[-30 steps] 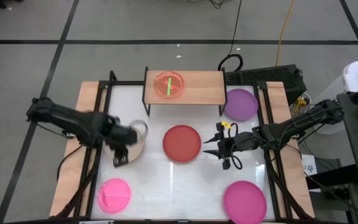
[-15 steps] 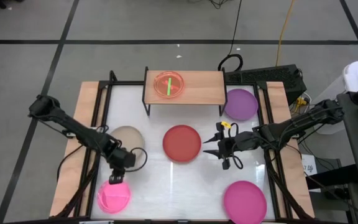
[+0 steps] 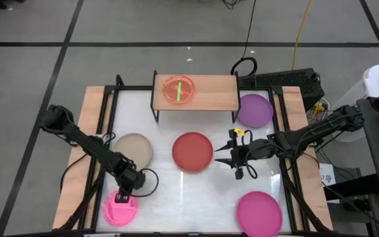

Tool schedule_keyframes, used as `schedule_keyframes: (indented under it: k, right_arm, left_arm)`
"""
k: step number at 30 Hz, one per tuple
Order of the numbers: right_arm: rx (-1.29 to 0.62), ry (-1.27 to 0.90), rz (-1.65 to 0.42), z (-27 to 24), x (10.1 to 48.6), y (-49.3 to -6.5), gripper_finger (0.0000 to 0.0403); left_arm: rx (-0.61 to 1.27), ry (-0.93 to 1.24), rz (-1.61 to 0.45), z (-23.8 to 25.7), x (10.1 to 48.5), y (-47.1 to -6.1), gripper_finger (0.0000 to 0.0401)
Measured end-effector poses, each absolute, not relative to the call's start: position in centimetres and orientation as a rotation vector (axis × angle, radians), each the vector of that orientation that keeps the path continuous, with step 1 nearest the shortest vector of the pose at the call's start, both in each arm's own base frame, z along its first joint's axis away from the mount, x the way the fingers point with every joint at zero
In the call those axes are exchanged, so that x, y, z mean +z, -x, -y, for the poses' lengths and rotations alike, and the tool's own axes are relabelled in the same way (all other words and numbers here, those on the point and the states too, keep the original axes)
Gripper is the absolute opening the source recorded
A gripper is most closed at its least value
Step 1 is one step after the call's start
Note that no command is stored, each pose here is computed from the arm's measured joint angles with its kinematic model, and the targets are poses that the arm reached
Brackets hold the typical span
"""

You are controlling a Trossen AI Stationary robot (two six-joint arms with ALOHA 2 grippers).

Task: Place and stack plates onto a shelf
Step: Stack the small pink plate on top of the small green plate on the shelf

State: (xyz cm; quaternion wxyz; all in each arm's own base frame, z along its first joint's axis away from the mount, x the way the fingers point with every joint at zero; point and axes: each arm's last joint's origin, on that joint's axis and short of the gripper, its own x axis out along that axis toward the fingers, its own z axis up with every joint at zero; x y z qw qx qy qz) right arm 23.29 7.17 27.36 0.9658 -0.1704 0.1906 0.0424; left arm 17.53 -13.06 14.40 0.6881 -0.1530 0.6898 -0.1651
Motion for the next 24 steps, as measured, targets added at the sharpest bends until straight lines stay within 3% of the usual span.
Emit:
schedule_keyframes:
  k: [19,24]
  right_arm:
    - [0.074,0.354,-0.402,-6.7,25.2,-23.0,0.0141]
    - [0.067,0.352,-0.389,-6.6,25.1,-23.1,0.0141]
  left_arm:
    - [-0.426,0.348,-1.524,13.6,14.0,-17.9,0.0075]
    - [-0.437,0.337,-1.521,13.6,14.0,-17.9,0.0022]
